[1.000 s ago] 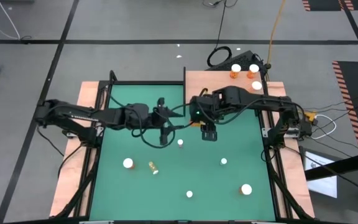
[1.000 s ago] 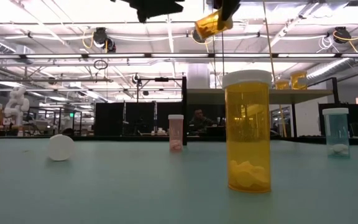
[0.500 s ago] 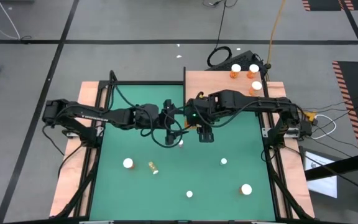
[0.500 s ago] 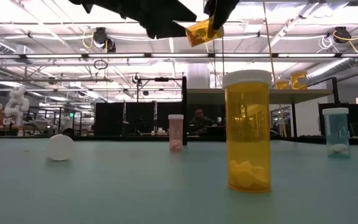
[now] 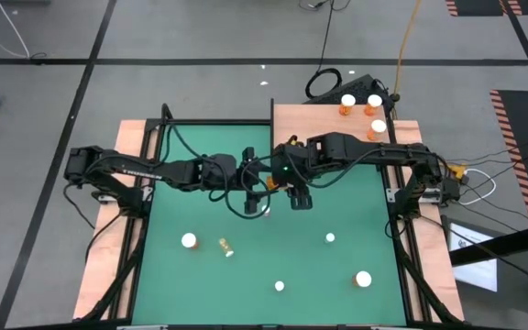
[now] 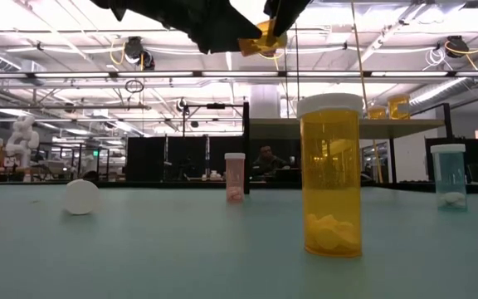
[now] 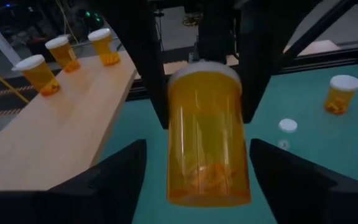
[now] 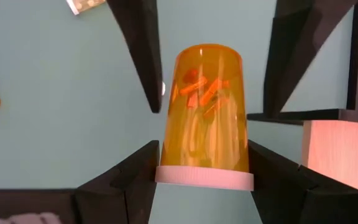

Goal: Pick and place medicine bottles onto shelf by color
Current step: Put the orange pill bottle on the shelf

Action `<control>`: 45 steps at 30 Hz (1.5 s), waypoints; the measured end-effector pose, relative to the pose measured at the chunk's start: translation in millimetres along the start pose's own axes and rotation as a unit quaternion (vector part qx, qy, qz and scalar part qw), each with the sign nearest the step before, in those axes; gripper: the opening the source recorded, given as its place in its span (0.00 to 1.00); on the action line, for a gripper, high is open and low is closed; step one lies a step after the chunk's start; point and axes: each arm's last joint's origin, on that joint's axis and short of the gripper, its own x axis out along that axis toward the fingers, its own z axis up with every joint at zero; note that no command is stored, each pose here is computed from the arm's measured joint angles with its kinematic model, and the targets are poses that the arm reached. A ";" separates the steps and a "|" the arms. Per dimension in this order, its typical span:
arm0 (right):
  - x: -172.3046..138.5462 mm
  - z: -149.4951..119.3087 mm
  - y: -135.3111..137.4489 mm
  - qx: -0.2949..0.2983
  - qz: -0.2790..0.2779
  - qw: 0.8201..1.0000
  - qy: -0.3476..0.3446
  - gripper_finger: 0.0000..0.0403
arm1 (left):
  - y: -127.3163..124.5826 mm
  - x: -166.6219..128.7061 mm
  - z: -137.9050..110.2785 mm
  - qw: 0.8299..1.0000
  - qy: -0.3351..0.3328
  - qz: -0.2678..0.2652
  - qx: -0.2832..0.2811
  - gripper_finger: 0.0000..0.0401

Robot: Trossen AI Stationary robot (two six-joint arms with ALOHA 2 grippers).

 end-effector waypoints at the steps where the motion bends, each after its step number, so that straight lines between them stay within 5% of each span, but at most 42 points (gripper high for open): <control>1: 0.0 0.2 0.0 0.000 0.000 1.000 -0.001 0.53 | 0.4 0.2 -0.9 1.000 0.004 0.000 0.000 0.67; 13: -3.5 0.7 -2.0 -0.001 -0.027 1.000 -0.010 0.53 | 7.8 0.7 -3.1 1.000 0.011 0.015 -0.001 0.47; 29: -76.3 -9.2 -6.0 -0.007 -0.056 0.984 -0.170 0.85 | 13.2 -22.3 18.1 0.998 -0.040 0.020 -0.045 0.46; 45: -86.4 -5.4 -5.0 -0.004 -0.084 0.974 -0.211 0.87 | 8.8 -28.6 41.9 0.986 -0.159 -0.001 -0.047 0.46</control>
